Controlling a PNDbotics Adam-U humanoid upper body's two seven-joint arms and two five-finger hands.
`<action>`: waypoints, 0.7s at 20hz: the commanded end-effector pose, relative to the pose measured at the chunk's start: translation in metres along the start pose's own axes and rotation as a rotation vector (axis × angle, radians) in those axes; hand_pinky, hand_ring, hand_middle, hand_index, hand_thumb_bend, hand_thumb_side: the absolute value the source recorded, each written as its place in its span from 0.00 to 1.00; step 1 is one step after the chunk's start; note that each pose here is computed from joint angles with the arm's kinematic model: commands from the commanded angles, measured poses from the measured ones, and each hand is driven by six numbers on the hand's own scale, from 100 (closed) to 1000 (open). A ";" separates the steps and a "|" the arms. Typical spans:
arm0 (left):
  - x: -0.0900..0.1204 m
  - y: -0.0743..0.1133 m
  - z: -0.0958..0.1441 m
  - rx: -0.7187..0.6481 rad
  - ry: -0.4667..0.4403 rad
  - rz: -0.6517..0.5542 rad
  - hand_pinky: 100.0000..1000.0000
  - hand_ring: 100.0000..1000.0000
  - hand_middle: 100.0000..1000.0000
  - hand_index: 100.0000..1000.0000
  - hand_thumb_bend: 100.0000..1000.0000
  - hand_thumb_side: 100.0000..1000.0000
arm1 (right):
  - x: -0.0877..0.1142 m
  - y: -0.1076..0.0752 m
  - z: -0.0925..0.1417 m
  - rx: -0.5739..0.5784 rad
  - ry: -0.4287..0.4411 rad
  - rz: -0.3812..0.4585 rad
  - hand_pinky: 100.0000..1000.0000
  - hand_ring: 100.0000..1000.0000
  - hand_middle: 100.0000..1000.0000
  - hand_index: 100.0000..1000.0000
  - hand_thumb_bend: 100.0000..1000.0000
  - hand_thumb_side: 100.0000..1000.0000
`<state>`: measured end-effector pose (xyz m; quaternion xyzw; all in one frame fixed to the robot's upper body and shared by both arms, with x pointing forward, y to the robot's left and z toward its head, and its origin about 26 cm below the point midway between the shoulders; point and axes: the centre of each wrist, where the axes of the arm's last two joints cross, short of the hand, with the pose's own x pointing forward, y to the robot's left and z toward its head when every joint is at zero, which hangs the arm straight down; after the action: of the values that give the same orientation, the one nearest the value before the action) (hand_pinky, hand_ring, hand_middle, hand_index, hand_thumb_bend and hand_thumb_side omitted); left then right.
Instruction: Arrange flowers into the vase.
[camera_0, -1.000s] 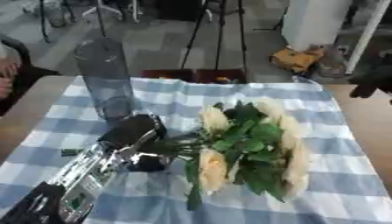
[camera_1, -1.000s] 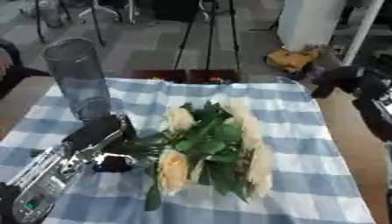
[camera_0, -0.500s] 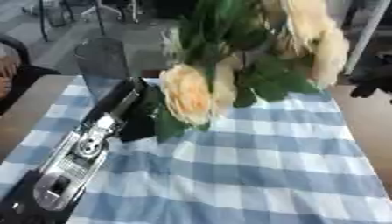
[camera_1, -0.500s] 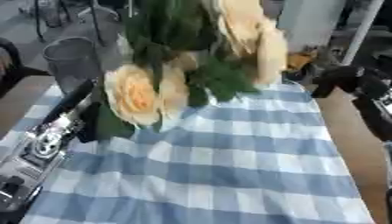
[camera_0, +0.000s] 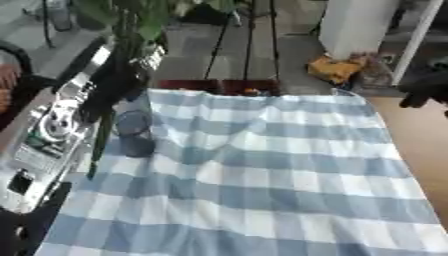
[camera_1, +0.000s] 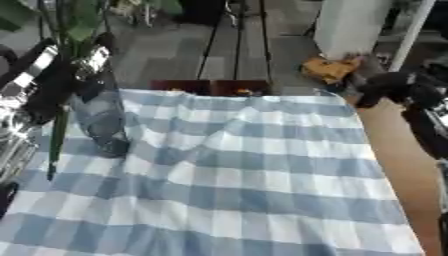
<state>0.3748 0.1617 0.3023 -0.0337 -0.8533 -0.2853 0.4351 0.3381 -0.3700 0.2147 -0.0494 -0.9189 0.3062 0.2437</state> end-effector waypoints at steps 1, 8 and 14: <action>0.023 0.019 0.001 0.031 -0.050 0.059 0.00 0.00 0.00 0.00 0.00 0.63 | 0.007 -0.010 -0.006 0.001 -0.026 0.031 0.76 0.54 0.44 0.75 0.00 1.00; 0.049 0.037 0.005 0.108 -0.099 0.183 0.00 0.00 0.00 0.00 0.00 0.66 | 0.006 -0.011 -0.004 -0.007 -0.018 0.035 0.76 0.54 0.43 0.75 0.00 1.00; 0.074 0.058 0.010 0.274 -0.254 0.223 0.00 0.00 0.00 0.00 0.00 0.64 | 0.007 -0.011 -0.005 -0.021 -0.023 0.031 0.76 0.53 0.43 0.75 0.00 1.00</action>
<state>0.3487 0.1929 0.3627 -0.1107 -0.9061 -0.1273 0.3880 0.3381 -0.3701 0.2145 -0.0521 -0.9226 0.2963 0.2414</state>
